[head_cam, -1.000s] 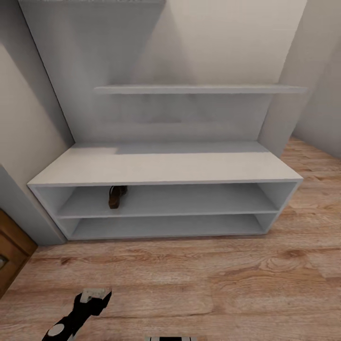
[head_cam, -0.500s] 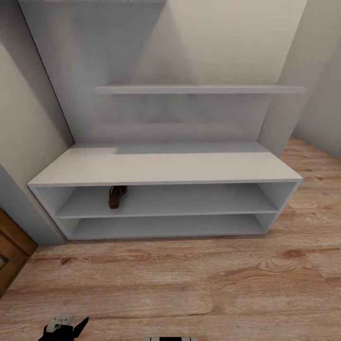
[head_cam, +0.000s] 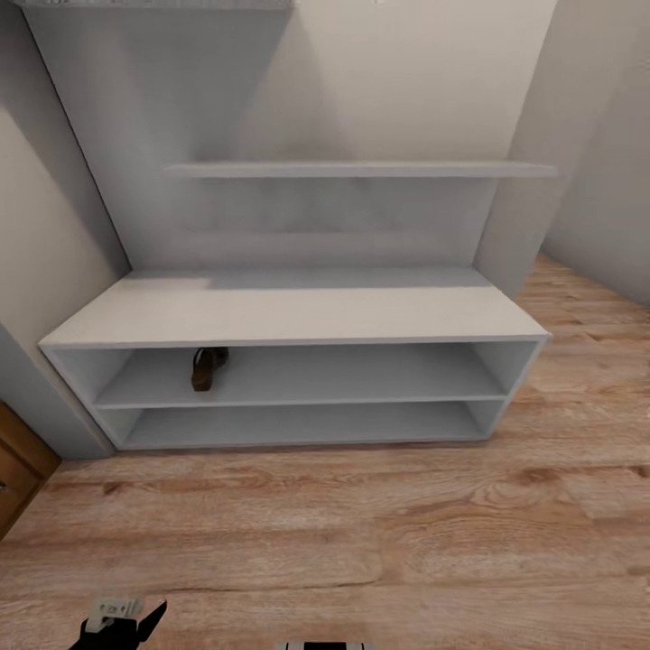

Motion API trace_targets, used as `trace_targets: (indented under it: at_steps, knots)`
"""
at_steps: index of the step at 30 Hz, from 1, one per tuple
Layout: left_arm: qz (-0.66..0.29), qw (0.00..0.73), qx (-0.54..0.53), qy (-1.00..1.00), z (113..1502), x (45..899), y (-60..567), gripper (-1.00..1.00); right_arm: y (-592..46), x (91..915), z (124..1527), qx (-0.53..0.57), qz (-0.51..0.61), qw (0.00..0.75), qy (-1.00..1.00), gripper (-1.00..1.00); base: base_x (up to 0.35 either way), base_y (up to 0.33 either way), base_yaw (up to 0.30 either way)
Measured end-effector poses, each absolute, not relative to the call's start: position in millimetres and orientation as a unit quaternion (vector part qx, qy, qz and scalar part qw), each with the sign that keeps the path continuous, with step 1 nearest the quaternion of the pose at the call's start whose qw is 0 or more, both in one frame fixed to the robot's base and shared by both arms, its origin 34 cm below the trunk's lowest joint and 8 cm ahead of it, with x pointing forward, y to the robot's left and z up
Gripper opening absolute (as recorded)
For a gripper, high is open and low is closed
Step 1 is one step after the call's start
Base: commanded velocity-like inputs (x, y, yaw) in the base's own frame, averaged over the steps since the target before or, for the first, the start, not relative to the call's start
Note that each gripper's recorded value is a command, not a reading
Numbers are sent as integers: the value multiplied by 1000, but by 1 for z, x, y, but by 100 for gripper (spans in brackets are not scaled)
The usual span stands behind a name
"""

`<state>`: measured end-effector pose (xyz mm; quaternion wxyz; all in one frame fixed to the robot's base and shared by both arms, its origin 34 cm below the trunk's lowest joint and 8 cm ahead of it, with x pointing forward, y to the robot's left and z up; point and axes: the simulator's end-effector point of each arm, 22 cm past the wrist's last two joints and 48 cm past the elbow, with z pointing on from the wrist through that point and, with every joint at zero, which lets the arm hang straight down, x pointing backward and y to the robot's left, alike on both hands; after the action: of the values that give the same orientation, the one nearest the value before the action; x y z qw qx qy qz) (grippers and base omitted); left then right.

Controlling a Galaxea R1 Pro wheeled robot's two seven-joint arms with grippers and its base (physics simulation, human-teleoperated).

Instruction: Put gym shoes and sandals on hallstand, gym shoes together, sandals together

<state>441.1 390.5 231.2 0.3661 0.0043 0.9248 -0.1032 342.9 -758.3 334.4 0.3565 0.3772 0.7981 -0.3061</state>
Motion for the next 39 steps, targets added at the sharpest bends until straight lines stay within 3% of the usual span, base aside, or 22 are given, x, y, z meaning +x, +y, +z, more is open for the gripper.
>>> trace_targets:
  at_steps: [16,39]
  knots:
    - [-102,368,1,924,232,442,393,100,-758,343,334,377,-306,356,798,-100,-212,-158,0]
    - [-99,369,-3,924,233,443,395,100,-745,345,323,376,-296,351,805,-100,-88,38,0]
